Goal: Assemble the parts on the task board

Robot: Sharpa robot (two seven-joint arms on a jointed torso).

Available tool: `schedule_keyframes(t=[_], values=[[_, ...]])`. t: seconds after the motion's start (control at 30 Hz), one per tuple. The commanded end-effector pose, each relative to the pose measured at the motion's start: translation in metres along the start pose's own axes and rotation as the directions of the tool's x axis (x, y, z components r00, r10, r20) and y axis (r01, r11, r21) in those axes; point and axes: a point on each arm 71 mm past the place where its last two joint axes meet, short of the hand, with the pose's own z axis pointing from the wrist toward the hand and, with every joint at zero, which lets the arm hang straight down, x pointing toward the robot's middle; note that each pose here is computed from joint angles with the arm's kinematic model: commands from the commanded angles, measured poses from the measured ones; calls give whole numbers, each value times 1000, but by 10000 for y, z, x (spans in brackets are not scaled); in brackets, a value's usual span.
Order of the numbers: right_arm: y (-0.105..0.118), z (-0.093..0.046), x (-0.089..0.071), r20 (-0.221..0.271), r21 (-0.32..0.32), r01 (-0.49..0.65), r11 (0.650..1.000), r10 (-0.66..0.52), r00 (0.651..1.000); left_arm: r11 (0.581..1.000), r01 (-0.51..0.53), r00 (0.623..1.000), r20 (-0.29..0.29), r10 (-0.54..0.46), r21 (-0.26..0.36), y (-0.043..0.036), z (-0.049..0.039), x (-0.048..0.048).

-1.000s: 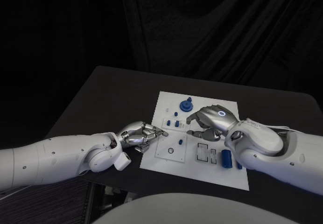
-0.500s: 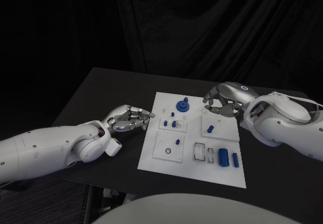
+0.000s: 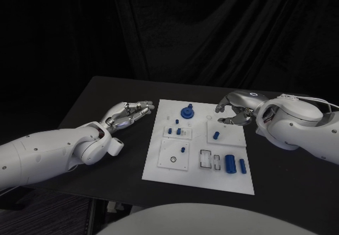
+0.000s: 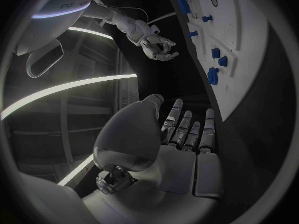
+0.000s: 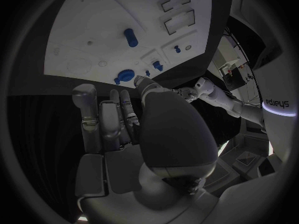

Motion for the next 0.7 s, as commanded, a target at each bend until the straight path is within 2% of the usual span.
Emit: schedule_keyframes(t=[0.03, 0.17, 0.37, 0.7], values=[[-40, -12, 64, -43, 38, 31, 999, -29, 999, 994, 72, 996, 38, -76, 81, -55, 23, -40], [-52, -28, 126, -57, 40, 27, 999, -25, 998, 986, 129, 990, 47, -135, 109, -86, 21, -19], [-52, -52, 216, -54, 32, 42, 999, -40, 998, 961, 236, 970, 17, -241, 146, -167, -35, 57], [-34, -73, 374, -67, 18, 39, 999, -38, 997, 939, 308, 951, -11, -310, 154, -231, -71, 161]])
